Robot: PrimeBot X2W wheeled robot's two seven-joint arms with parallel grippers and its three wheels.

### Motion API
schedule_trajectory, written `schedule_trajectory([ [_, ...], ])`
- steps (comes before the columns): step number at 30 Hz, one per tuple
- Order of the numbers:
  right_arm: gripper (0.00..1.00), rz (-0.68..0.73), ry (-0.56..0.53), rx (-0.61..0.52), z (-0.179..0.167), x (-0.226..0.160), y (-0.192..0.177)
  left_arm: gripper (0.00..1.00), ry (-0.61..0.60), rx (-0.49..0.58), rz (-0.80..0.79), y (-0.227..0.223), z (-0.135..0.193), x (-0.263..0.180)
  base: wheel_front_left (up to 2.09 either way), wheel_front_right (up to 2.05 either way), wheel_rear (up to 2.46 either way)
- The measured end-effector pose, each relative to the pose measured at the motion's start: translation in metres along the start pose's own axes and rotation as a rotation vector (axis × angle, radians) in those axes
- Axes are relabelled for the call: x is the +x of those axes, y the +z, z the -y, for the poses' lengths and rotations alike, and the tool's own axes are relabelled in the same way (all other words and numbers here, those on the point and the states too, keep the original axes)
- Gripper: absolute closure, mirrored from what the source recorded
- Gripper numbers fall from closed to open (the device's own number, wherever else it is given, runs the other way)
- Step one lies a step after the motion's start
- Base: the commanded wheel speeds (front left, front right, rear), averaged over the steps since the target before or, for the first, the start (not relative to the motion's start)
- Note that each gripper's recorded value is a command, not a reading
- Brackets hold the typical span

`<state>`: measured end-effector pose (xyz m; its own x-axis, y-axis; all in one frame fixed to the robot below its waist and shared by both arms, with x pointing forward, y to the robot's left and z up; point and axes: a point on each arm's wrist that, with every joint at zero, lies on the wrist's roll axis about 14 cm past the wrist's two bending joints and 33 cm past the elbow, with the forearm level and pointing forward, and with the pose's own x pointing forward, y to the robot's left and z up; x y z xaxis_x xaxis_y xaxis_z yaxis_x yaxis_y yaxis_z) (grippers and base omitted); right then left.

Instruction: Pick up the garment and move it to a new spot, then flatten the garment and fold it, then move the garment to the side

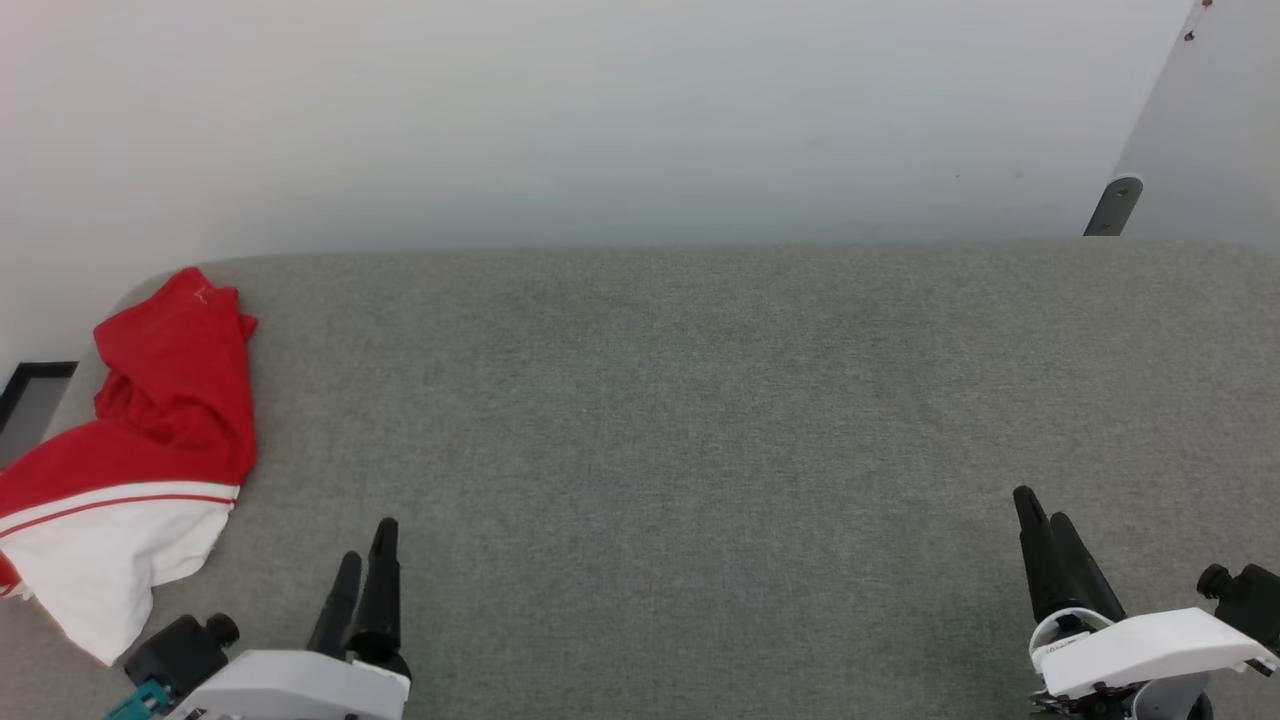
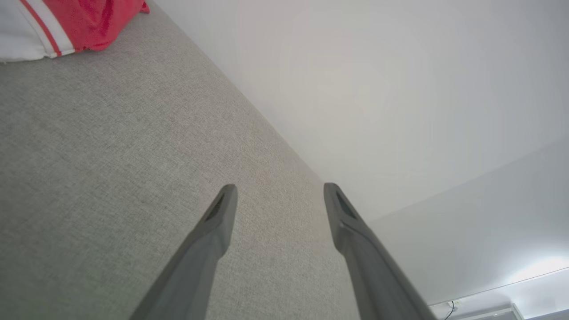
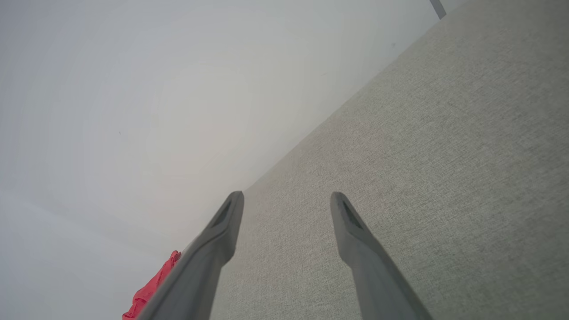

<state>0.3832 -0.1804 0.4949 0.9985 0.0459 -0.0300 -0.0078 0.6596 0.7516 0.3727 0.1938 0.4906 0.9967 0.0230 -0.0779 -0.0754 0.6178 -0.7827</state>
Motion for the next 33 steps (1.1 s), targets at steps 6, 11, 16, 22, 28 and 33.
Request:
schedule_trajectory([
  [6,0.0,0.014,0.01,-0.113,-0.002,0.001,0.004,0.0,-0.017,0.114,0.02,0.005,0.004,0.0,0.0,0.0,0.0],
  [11,0.0,0.031,0.017,-0.184,-0.004,0.002,0.008,0.0,-0.028,0.196,0.033,0.006,0.005,-0.001,0.0,0.0,0.0],
  [16,0.0,0.042,0.026,-0.246,-0.007,0.002,0.01,0.0,-0.042,0.268,0.049,0.009,0.008,-0.001,0.0,0.0,0.0],
  [22,0.0,0.05,0.038,-0.317,-0.009,0.002,0.012,0.0,-0.062,0.346,0.054,0.009,0.01,-0.003,0.0,0.0,0.0],
  [28,0.0,0.061,0.049,-0.383,-0.012,0.001,0.015,0.0,-0.08,0.417,0.066,0.01,0.013,-0.003,0.0,0.0,0.0],
  [33,0.0,0.072,0.053,-0.43,-0.013,0.001,0.018,0.0,-0.098,0.465,0.076,0.011,0.017,-0.004,0.0,0.0,0.0],
])
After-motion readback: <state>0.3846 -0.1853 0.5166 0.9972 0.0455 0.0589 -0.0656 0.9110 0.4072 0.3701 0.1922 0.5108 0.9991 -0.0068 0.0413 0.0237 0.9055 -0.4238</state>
